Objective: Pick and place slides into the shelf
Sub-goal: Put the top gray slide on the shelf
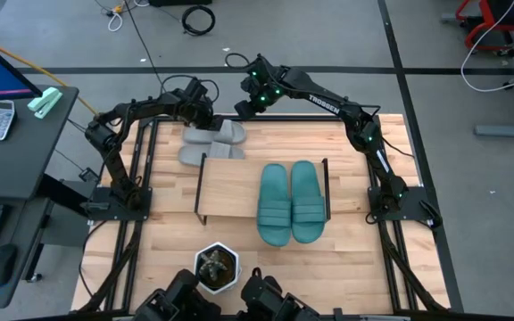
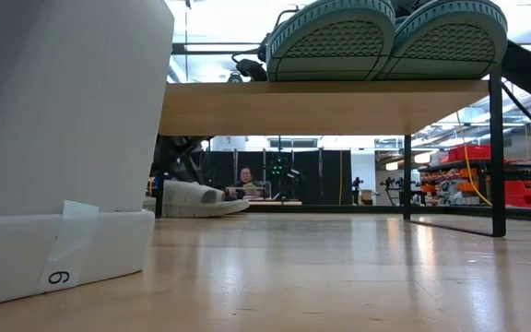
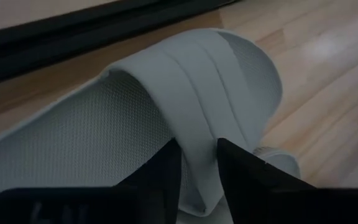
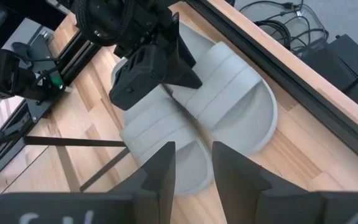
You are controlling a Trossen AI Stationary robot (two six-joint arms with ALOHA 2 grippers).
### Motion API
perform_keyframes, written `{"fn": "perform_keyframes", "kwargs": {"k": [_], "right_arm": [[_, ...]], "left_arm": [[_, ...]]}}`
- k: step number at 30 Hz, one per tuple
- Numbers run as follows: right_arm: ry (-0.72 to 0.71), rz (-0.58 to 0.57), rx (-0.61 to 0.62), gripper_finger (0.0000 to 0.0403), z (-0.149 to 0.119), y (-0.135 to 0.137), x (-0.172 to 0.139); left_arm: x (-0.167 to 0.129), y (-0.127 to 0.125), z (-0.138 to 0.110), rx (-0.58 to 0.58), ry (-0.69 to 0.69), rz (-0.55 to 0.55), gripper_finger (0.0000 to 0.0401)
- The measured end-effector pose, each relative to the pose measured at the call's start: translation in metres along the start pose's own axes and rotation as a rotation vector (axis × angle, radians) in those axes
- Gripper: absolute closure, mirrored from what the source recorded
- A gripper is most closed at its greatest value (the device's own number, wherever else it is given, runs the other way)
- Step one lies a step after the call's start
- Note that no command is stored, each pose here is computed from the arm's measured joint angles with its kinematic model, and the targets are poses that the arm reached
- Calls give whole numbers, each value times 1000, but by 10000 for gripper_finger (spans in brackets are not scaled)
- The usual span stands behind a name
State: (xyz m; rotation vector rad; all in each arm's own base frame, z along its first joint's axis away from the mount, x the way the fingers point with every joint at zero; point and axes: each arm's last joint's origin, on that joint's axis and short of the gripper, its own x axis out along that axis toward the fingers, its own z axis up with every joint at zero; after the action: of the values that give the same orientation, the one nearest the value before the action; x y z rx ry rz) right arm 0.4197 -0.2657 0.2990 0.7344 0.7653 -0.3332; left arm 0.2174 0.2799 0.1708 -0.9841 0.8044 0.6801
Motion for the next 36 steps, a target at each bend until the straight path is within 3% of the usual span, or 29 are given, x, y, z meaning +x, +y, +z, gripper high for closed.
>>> {"fn": "perform_keyframes", "kwargs": {"k": [9, 15, 24, 36], "right_arm": [[0, 0, -3, 290, 0, 0, 0], [-3, -6, -34, 290, 0, 2, -6], [-31, -27, -55, 290, 2, 5, -26], [-34, -30, -87, 290, 2, 8, -38]], "left_arm": [[0, 0, 0, 51, -4, -3, 389], [-7, 1, 2, 59, -13, -4, 391], [-45, 6, 9, 45, -113, -17, 391], [-126, -3, 10, 42, -355, -95, 391]]}}
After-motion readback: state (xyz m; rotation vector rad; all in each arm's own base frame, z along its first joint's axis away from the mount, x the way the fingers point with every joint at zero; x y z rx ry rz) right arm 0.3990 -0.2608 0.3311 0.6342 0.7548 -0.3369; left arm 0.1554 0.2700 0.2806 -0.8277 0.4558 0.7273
